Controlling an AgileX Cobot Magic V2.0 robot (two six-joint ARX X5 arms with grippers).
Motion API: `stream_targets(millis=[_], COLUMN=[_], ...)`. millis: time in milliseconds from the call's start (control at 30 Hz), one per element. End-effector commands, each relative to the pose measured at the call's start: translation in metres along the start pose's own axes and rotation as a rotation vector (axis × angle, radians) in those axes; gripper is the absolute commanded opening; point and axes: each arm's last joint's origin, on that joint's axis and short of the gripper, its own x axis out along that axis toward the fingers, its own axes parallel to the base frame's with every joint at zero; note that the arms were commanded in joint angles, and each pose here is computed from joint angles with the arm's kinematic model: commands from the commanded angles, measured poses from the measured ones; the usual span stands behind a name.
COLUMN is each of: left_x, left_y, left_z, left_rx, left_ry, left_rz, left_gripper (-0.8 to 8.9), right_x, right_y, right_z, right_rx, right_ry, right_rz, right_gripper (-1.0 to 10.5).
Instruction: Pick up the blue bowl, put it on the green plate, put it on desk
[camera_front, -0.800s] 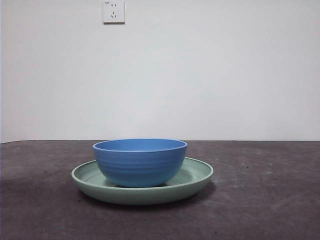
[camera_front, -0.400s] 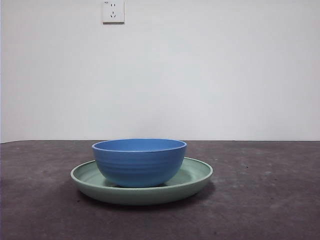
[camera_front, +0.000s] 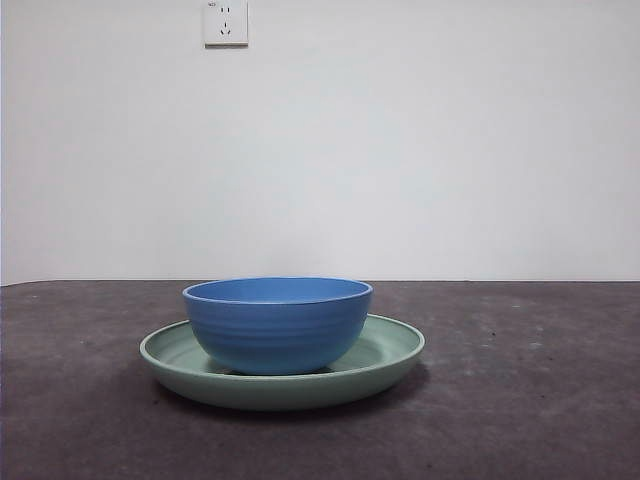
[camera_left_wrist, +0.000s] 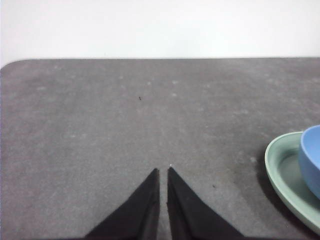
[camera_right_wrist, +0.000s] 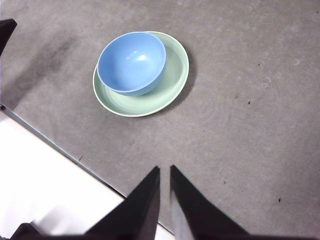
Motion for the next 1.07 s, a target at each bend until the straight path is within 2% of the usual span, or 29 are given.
stream_targets(millis=[33, 433, 1067], left_x=[0.0019, 0.0016, 0.0016], left_y=[0.0009, 0.0043, 0.0044], left_z=[-0.0078, -0.0088, -0.0087], left_rx=[0.000, -0.008, -0.009], left_ry=[0.029, 0.040, 0.039], left_rz=[0.011, 0.077, 0.078], left_gripper=[0.27, 0.27, 0.26], right_x=[-0.0024, -0.0024, -0.0024], right_y=[0.0014, 0.0014, 0.0014], right_z=[0.0036, 0.0036, 0.0036], right_rx=[-0.017, -0.017, -0.017], right_ry=[-0.018, -0.018, -0.018], right_rz=[0.006, 0.006, 0.006], right_gripper=[0.3, 0.3, 0.3])
